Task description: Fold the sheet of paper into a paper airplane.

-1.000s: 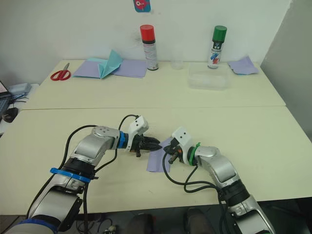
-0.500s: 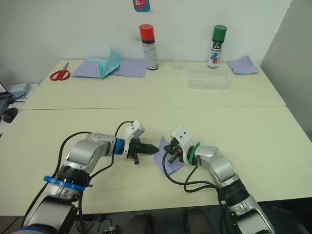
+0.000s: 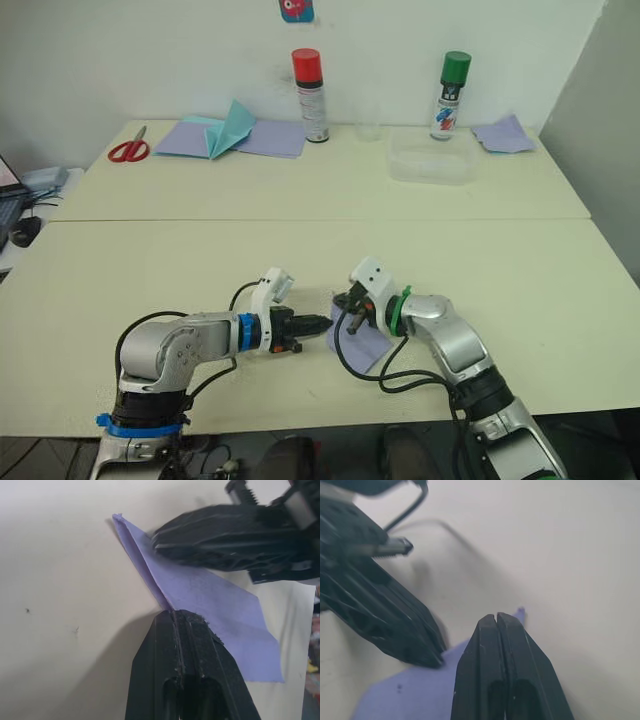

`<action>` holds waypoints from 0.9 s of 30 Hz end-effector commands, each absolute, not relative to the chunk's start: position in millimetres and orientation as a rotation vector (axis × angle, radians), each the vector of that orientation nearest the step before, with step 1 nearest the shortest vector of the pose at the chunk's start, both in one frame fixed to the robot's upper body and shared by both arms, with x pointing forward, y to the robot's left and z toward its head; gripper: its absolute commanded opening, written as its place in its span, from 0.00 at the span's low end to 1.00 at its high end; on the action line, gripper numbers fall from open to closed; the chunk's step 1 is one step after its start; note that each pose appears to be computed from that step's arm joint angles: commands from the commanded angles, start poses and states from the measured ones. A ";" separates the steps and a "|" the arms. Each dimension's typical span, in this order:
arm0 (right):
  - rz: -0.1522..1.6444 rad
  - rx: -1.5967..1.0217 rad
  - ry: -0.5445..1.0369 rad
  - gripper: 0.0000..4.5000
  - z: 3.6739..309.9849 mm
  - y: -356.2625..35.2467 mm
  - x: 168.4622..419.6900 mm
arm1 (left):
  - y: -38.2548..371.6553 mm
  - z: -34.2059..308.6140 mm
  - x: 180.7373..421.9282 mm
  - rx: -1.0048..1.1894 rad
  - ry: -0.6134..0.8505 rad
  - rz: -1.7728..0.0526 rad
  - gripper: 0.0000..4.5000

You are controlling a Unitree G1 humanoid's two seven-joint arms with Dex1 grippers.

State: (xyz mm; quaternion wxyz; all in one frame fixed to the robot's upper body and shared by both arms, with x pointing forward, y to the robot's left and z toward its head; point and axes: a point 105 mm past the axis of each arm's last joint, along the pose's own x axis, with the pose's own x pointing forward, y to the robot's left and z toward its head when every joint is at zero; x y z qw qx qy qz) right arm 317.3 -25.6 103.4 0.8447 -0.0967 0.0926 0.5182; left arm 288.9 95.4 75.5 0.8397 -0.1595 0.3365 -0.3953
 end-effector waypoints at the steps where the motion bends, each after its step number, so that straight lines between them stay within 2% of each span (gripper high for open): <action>1: 1.174 -0.231 0.041 0.13 136.6 -29.0 301.9 | 93.5 85.1 287.8 -0.386 0.674 -0.787 0.00; 8: 1.290 -0.503 -0.030 0.69 119.2 -51.3 264.9 | 95.0 92.5 294.4 -0.542 0.636 -0.615 0.00; 10: 1.295 -0.617 -0.072 0.85 108.3 -58.7 261.6 | 97.0 94.1 295.8 -0.550 0.636 -0.585 0.00; 12: 1.232 -0.665 -0.111 0.99 103.4 -63.9 269.5 | 97.2 94.7 295.6 -0.546 0.640 -0.577 0.00; 21: 1.189 -0.727 -0.132 0.99 91.4 -61.9 283.6 | 95.8 95.3 294.6 -0.546 0.651 -0.563 0.00; 24: 1.185 -0.720 -0.133 0.79 91.8 -60.1 285.3 | 94.4 94.7 294.6 -0.545 0.654 -0.564 0.00; 27: 1.187 -0.715 -0.136 0.54 92.7 -58.6 284.8 | 92.7 93.7 293.1 -0.543 0.659 -0.572 0.00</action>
